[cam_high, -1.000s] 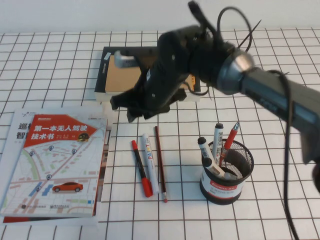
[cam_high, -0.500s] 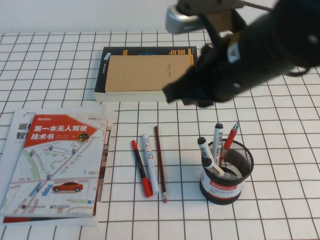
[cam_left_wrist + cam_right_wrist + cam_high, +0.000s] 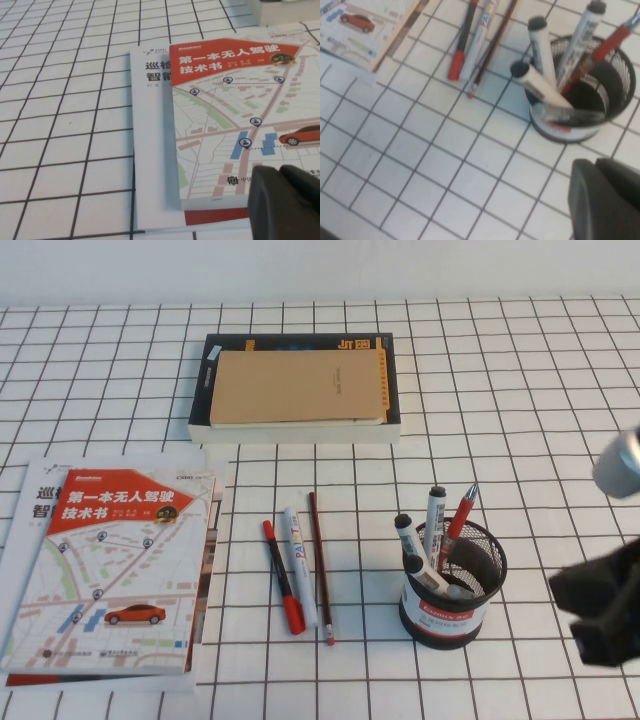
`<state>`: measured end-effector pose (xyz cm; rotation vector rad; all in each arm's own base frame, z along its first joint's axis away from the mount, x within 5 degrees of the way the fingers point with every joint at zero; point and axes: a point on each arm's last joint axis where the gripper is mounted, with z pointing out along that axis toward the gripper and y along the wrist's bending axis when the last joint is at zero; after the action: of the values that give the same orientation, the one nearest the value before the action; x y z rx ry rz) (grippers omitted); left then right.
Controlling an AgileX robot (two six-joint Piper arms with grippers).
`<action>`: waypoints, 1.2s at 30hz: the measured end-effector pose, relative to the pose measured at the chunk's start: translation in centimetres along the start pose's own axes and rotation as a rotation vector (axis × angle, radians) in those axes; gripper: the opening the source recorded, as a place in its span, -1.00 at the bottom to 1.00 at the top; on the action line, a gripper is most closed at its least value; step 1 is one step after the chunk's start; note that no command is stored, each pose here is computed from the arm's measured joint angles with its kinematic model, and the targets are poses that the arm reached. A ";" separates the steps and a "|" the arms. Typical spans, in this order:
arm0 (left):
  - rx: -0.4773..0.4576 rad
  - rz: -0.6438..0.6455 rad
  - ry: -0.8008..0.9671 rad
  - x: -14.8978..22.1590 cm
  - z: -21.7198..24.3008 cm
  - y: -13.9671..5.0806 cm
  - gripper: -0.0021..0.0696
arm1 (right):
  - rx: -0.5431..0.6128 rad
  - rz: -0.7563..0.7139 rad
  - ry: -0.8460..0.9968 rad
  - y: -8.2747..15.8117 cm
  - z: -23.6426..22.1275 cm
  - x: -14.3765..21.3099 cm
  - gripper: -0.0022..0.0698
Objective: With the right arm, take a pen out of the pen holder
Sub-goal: 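Take a marker out of the pen holder and lay it on the table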
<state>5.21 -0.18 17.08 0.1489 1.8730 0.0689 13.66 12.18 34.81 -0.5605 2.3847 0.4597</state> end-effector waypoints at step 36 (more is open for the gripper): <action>0.000 0.000 0.000 0.0 0.0 0.0 -0.95 | 0.432 0.182 -0.619 -9.6 3.9 18.3 -0.98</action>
<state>5.21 -0.18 17.08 0.1489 1.8730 0.0689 7.47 0.74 18.30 0.0069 1.8529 0.1470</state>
